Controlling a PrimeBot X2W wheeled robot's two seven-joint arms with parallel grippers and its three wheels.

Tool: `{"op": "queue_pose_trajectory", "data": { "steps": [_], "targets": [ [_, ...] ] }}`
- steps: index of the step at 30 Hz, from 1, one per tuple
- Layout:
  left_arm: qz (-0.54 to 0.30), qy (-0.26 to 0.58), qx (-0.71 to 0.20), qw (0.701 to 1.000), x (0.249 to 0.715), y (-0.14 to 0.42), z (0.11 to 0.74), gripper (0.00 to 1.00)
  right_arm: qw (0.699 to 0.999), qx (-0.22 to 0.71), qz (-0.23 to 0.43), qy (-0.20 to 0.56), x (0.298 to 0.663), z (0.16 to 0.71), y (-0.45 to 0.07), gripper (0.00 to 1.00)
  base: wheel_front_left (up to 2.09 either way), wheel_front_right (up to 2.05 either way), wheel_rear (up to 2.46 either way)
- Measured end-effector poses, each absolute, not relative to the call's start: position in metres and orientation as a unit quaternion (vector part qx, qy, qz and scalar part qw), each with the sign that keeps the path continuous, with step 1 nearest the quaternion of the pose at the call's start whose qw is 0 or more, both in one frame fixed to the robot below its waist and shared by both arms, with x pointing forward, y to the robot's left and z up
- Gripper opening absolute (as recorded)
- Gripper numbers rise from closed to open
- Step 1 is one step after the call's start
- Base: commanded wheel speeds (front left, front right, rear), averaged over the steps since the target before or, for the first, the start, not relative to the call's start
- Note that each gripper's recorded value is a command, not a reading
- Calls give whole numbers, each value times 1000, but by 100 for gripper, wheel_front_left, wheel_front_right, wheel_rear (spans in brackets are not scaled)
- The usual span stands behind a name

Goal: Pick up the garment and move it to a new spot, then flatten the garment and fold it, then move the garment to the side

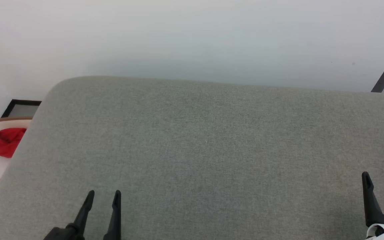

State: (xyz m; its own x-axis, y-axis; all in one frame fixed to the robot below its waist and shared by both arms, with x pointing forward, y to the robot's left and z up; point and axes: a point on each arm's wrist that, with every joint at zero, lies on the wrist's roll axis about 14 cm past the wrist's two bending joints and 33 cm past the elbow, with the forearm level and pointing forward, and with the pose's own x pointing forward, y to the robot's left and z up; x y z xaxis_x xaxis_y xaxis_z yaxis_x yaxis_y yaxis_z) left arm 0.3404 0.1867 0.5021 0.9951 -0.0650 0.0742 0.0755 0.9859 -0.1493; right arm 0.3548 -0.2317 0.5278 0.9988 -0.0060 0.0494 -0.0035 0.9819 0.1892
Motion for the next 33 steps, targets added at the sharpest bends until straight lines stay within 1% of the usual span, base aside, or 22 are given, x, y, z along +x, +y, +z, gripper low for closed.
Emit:
{"op": "queue_pose_trajectory", "data": {
  "steps": [12,33],
  "targets": [
    [-39,-35,-72,996,339,186,503,100,995,92,-2,-34,353,536,-230,100,0,0,0],
    [-44,-40,-70,996,342,184,507,100,994,98,-8,-38,349,536,-228,100,0,0,0]
  ]
}}
